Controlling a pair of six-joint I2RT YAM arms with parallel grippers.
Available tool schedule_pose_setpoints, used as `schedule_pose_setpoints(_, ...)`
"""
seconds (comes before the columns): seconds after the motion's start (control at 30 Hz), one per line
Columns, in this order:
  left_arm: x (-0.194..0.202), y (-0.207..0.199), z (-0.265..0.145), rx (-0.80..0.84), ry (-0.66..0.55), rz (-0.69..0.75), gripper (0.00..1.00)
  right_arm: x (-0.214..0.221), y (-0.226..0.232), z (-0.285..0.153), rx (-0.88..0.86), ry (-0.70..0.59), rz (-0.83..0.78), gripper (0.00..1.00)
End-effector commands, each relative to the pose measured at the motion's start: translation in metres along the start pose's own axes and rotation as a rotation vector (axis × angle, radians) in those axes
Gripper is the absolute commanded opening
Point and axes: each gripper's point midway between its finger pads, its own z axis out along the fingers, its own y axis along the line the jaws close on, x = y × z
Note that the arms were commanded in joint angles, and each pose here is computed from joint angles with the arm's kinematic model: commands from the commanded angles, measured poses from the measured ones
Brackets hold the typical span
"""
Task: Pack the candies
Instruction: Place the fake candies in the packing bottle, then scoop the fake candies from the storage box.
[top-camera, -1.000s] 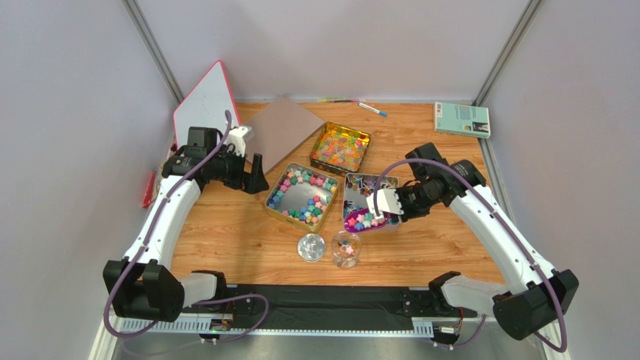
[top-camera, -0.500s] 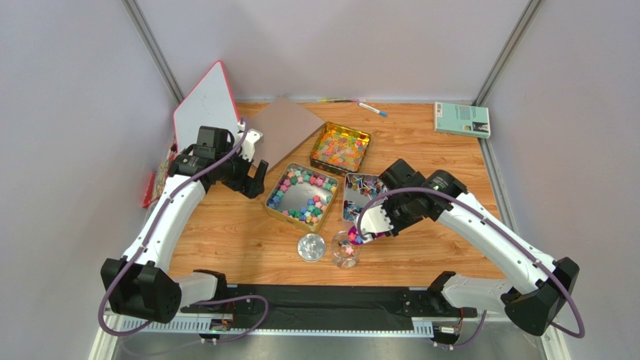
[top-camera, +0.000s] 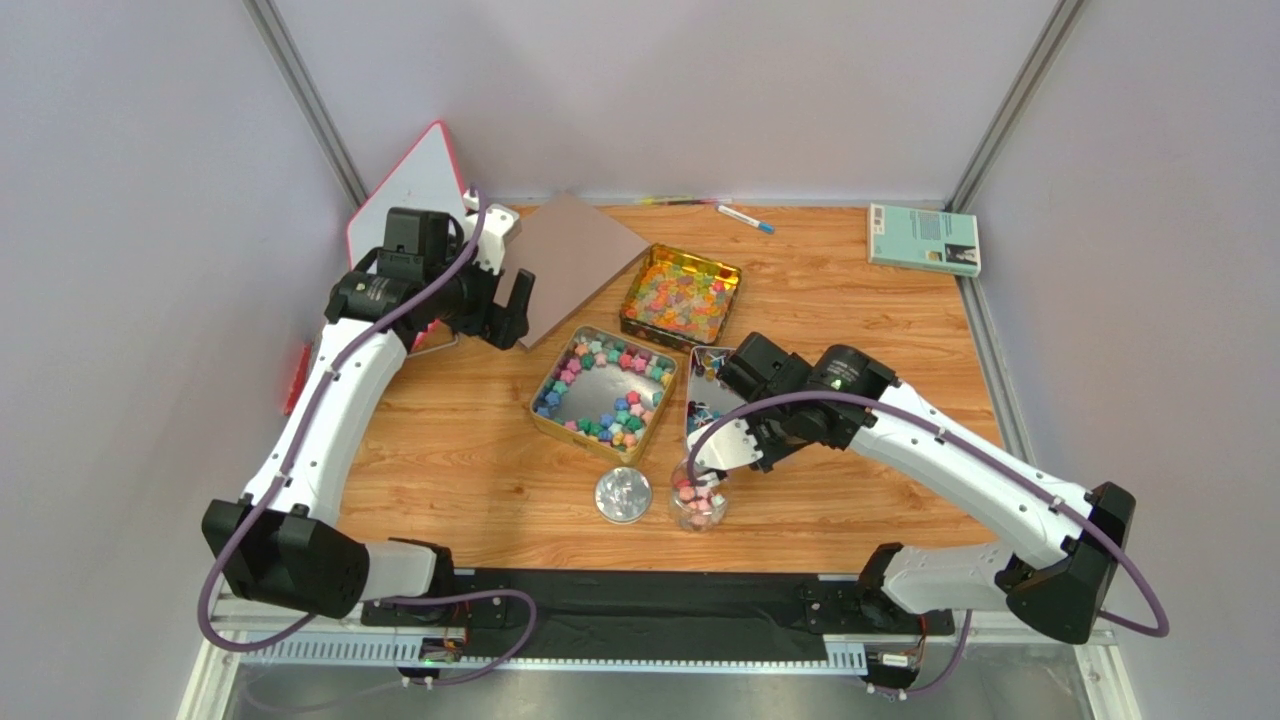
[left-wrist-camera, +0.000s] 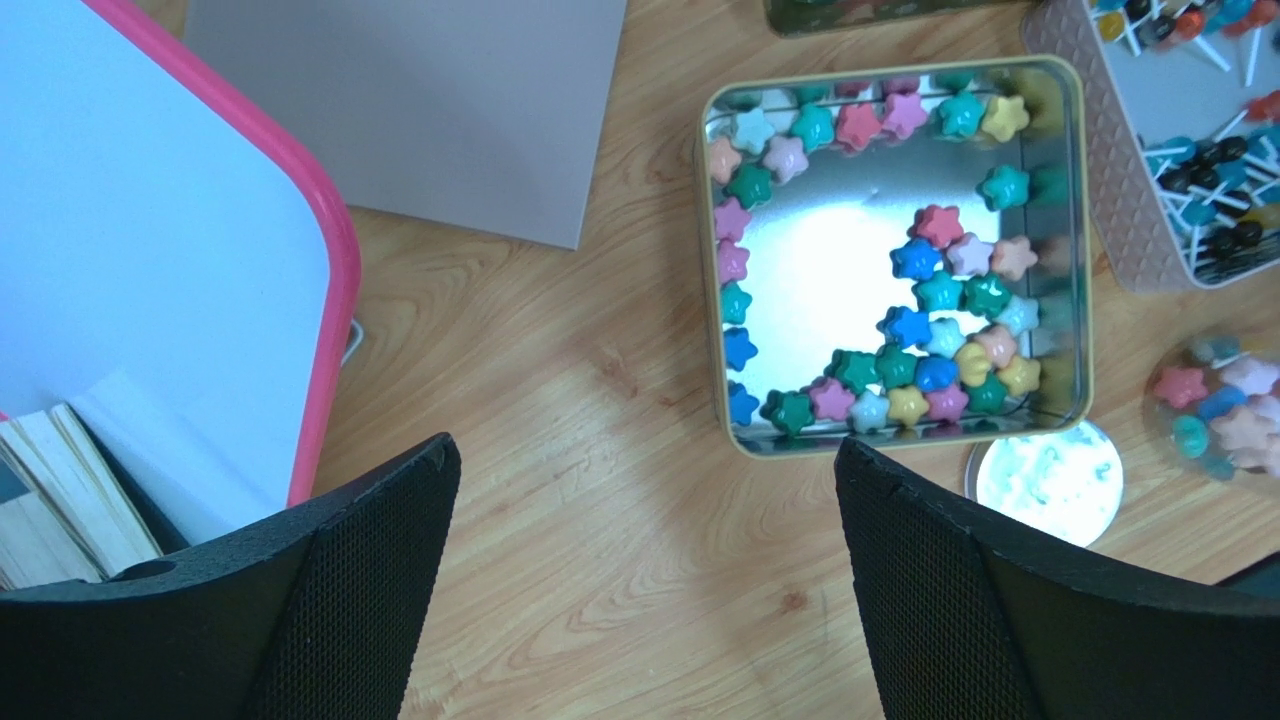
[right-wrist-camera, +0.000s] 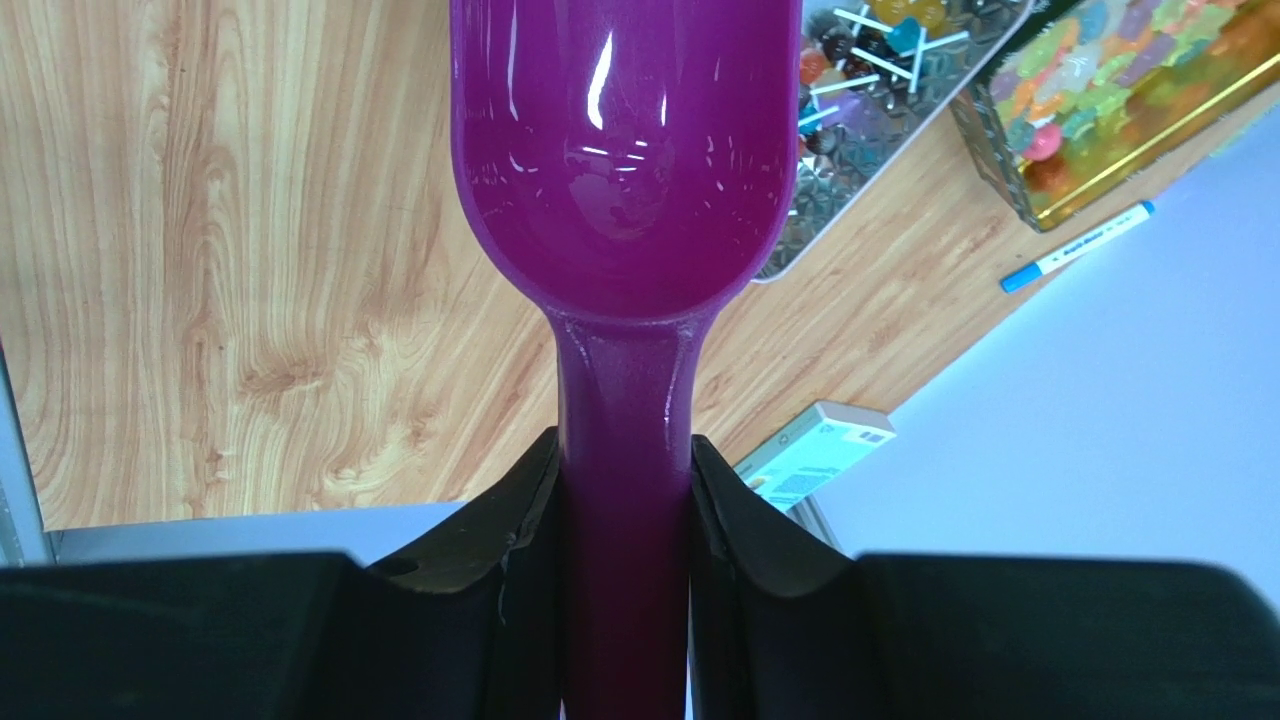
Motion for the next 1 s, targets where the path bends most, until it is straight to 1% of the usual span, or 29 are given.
schedule_pose_setpoints(0.0, -0.016, -0.011, -0.004, 0.048, -0.031, -0.048, 0.99, 0.015, 0.012, -0.024, -0.034, 0.105, 0.004, 0.00)
schedule_pose_setpoints(0.13, -0.019, -0.021, -0.001, 0.103, -0.029, -0.067, 0.99, 0.017, 0.006, -0.037, 0.005, 0.108, 0.041, 0.00)
schedule_pose_setpoints(0.2, -0.017, -0.026, 0.001, 0.134, -0.023, -0.074, 0.99, 0.025, 0.004, -0.041, 0.025, 0.109, 0.071, 0.00)
schedule_pose_setpoints(0.23, -0.017, -0.033, 0.001, 0.175, -0.027, -0.071, 1.00, 0.029, 0.005, -0.043, 0.041, 0.096, 0.091, 0.00)
schedule_pose_setpoints(0.33, -0.007, -0.049, 0.009, 0.272, -0.009, -0.074, 0.99, 0.050, 0.007, -0.022, 0.033, 0.131, 0.110, 0.00)
schedule_pose_setpoints(0.37, 0.001, -0.051, 0.014, 0.288, 0.014, -0.088, 1.00, 0.055, 0.006, -0.017, 0.037, 0.133, 0.120, 0.00)
schedule_pose_setpoints(0.4, 0.003, -0.052, 0.016, 0.294, 0.019, -0.100, 0.99, 0.066, -0.001, -0.010, 0.057, 0.144, 0.169, 0.00)
schedule_pose_setpoints(0.47, 0.011, -0.054, 0.019, 0.298, 0.034, -0.110, 0.99, 0.075, -0.006, 0.006, 0.017, 0.170, 0.166, 0.00)
schedule_pose_setpoints(0.5, 0.012, -0.055, 0.019, 0.300, 0.037, -0.111, 0.99, 0.086, -0.011, 0.009, 0.022, 0.182, 0.200, 0.00)
schedule_pose_setpoints(0.63, 0.020, -0.055, 0.021, 0.300, 0.057, -0.116, 0.99, 0.112, -0.034, 0.026, 0.010, 0.259, 0.153, 0.00)
schedule_pose_setpoints(0.67, 0.022, -0.056, 0.023, 0.306, 0.065, -0.125, 0.99, 0.116, -0.046, 0.022, 0.030, 0.264, 0.130, 0.00)
schedule_pose_setpoints(0.73, 0.020, -0.056, 0.026, 0.306, 0.056, -0.141, 0.99, 0.121, -0.055, 0.030, -0.001, 0.285, 0.106, 0.00)
schedule_pose_setpoints(0.9, 0.022, -0.053, 0.029, 0.284, 0.049, -0.145, 1.00, 0.131, -0.078, 0.038, -0.037, 0.333, -0.050, 0.00)
schedule_pose_setpoints(0.97, 0.022, -0.052, 0.027, 0.271, 0.039, -0.144, 1.00, 0.133, -0.080, 0.042, -0.071, 0.349, -0.096, 0.00)
